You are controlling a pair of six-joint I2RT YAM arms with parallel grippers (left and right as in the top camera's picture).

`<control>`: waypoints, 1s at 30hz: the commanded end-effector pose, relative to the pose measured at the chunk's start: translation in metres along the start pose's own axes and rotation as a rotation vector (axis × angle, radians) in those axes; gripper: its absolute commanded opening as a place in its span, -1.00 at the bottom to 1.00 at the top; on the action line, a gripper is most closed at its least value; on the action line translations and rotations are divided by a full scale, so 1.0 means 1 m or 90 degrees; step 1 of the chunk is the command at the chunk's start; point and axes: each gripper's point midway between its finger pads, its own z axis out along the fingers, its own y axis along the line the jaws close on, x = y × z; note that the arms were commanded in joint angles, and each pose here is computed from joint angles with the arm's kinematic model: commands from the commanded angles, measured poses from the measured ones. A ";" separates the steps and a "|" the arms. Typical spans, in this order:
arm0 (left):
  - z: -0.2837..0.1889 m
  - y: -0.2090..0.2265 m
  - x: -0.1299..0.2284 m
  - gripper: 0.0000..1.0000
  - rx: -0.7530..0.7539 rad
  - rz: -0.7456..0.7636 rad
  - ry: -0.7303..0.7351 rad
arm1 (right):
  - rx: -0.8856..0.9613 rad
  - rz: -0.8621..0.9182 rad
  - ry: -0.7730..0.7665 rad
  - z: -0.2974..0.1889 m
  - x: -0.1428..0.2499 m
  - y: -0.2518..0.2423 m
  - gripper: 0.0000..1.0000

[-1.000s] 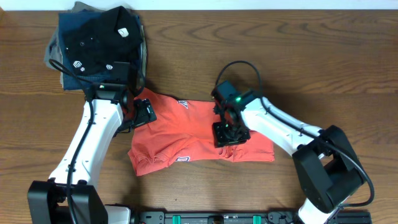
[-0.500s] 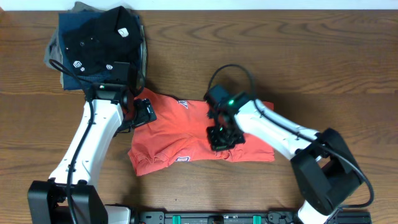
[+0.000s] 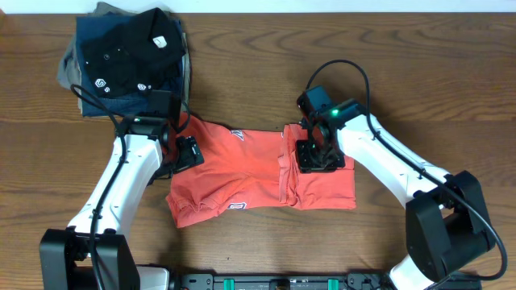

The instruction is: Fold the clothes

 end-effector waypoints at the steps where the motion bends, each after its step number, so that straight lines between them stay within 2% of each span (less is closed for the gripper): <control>1: 0.002 0.004 -0.002 0.96 -0.010 -0.008 -0.002 | 0.000 -0.009 0.021 0.015 0.016 0.001 -0.45; 8: 0.002 0.004 -0.002 0.96 -0.010 -0.009 -0.002 | -0.096 -0.025 0.040 0.043 0.036 0.031 -0.43; 13: 0.002 0.004 -0.002 0.96 -0.010 -0.008 -0.002 | -0.100 -0.030 0.034 0.052 0.043 0.044 -0.55; 19: 0.002 0.004 -0.002 0.96 -0.010 -0.008 -0.003 | -0.115 -0.022 0.008 0.041 0.028 0.055 -0.60; 25: 0.002 0.003 -0.003 0.95 -0.009 -0.009 -0.005 | -0.142 -0.035 -0.023 0.020 0.010 0.073 -0.48; 30: 0.002 0.003 -0.003 0.96 -0.008 -0.009 -0.007 | -0.144 -0.056 -0.027 0.011 0.006 0.077 -0.53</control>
